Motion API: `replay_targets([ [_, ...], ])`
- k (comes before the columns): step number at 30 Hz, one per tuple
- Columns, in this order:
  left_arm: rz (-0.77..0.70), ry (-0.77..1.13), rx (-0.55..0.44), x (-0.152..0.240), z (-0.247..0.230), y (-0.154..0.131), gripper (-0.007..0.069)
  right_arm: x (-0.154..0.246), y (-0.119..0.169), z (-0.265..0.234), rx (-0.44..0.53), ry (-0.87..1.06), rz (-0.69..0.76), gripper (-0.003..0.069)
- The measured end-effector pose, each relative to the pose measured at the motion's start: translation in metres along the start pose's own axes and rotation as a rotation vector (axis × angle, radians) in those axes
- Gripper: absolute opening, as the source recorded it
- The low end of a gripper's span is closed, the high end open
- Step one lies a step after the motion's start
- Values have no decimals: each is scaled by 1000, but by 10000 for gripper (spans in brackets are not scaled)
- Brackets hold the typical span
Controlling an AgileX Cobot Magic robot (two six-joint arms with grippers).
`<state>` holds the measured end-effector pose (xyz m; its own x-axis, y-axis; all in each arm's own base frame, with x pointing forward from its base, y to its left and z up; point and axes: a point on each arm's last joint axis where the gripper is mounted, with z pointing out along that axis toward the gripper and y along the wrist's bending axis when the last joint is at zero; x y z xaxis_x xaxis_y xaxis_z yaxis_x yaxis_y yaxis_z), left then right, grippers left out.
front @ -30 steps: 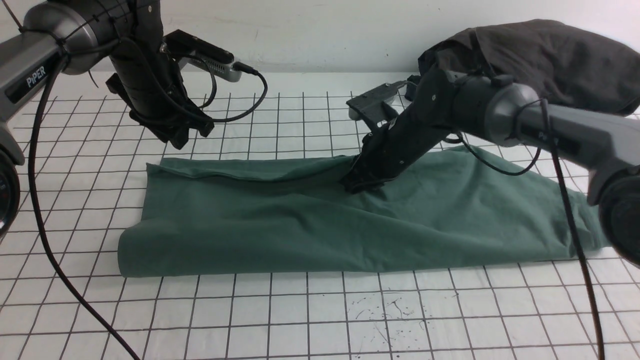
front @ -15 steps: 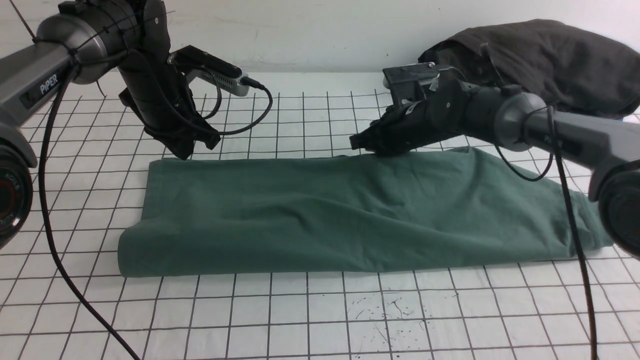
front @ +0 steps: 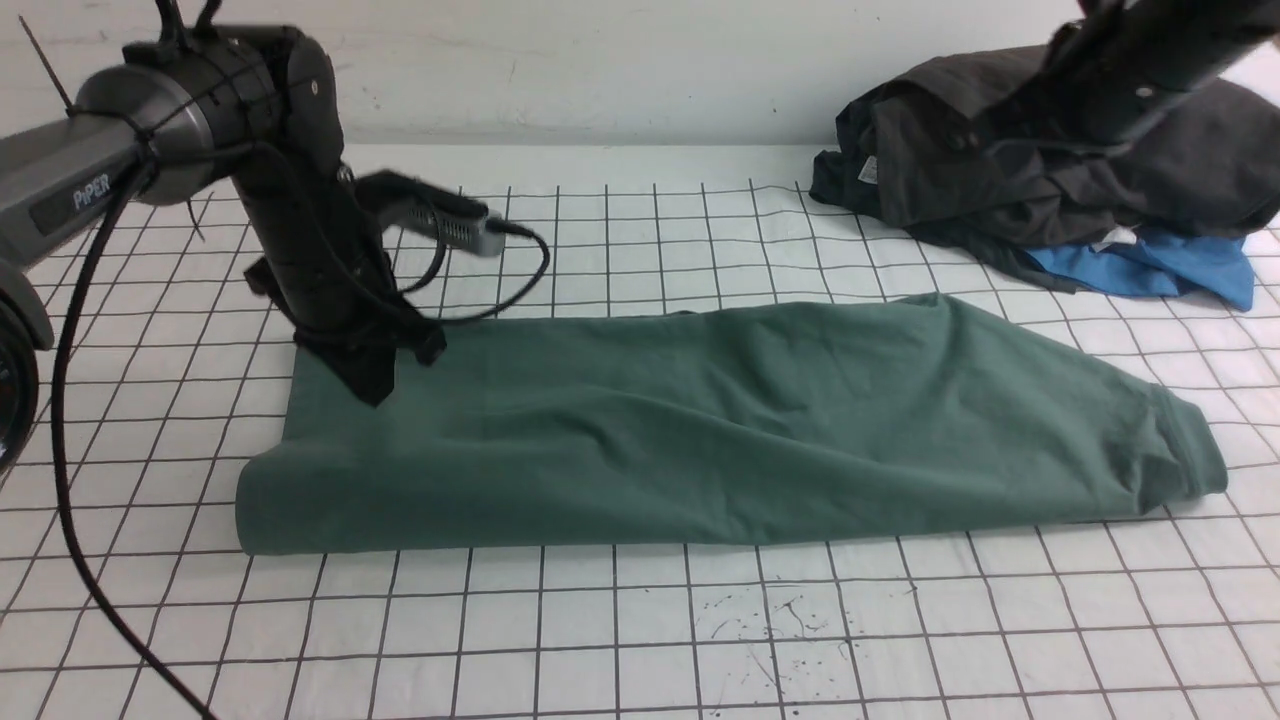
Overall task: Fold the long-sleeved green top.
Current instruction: Use the right arm to clamp the right edge of the fabric
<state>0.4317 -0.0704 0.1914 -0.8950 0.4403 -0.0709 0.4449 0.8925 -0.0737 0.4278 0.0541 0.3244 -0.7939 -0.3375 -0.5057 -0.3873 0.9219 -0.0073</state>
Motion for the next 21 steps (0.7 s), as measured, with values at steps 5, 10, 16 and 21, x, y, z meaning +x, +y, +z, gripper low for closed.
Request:
replay_targets([
  [5,-8,107,24,23,27,-3,-8,35,-24,11,10,139,70,77],
  [10,-12,103,22,30,29,-5,-8,72,-40,29,32,223,140,77],
  [16,-12,90,17,30,27,-6,-8,101,-62,50,63,285,200,101],
  [21,-11,71,10,32,20,-7,-8,115,-81,64,76,312,260,235],
])
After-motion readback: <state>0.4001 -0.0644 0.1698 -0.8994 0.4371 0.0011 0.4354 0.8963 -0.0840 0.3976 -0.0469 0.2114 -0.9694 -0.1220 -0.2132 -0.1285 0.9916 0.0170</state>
